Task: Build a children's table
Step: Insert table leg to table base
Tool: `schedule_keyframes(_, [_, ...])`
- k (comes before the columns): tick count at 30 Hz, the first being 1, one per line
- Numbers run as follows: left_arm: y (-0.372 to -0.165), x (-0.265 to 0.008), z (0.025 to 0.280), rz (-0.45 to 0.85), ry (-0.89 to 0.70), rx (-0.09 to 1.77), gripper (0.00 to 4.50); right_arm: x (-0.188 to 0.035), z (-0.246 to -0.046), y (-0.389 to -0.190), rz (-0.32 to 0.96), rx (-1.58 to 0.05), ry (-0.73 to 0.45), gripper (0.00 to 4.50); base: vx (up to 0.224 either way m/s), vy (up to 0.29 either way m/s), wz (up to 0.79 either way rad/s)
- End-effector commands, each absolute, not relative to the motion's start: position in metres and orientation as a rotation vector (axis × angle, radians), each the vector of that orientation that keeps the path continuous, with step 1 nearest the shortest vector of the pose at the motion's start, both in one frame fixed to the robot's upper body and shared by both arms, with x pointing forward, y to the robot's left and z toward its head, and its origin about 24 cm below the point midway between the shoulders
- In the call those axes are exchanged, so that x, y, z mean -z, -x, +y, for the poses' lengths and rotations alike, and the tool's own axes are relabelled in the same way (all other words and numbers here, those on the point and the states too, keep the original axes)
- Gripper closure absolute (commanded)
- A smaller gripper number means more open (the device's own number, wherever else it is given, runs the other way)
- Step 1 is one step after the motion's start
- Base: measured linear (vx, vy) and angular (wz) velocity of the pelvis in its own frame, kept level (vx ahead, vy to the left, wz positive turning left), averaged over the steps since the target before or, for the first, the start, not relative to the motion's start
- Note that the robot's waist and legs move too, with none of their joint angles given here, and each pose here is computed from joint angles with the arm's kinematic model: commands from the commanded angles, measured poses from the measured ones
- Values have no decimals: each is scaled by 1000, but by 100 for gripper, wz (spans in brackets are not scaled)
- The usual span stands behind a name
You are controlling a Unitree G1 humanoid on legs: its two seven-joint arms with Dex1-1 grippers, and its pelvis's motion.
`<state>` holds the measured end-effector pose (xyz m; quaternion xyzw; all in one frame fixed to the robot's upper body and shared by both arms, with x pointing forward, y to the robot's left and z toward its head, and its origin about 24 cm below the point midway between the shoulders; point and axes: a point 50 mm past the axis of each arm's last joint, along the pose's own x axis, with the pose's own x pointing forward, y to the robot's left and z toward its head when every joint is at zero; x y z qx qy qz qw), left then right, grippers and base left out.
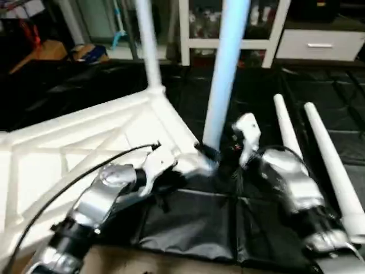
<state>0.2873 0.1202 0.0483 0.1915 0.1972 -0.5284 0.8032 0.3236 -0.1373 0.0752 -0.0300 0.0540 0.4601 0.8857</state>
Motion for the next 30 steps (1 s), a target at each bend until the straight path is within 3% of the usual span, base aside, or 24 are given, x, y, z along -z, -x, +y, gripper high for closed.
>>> schedule_keyframes(1, [-278,-35,124,500,-446,1193,450,-91,-144,-320,70,-1013,72,4,0,0,0])
schedule_keyframes(7, [-276,-36,122,487,-446,1247,450,-94,-154,-309,111,-1118,120,4,0,0,0])
schedule_keyframes(14, [-271,-36,119,477,-450,1329,450,-90,-162,-306,215,-1228,262,4,0,0,0])
schedule_keyframes(21, [-270,-36,120,481,-464,1347,450,-91,-157,-316,213,-1229,254,4,0,0,0])
schedule_keyframes(22, [-270,-36,120,481,-464,1347,450,-91,-157,-316,213,-1229,254,29,0,0,0])
schedule_keyframes(30, [-269,-34,121,488,-469,1350,450,-91,-158,-315,227,-1280,248,84,0,0,0])
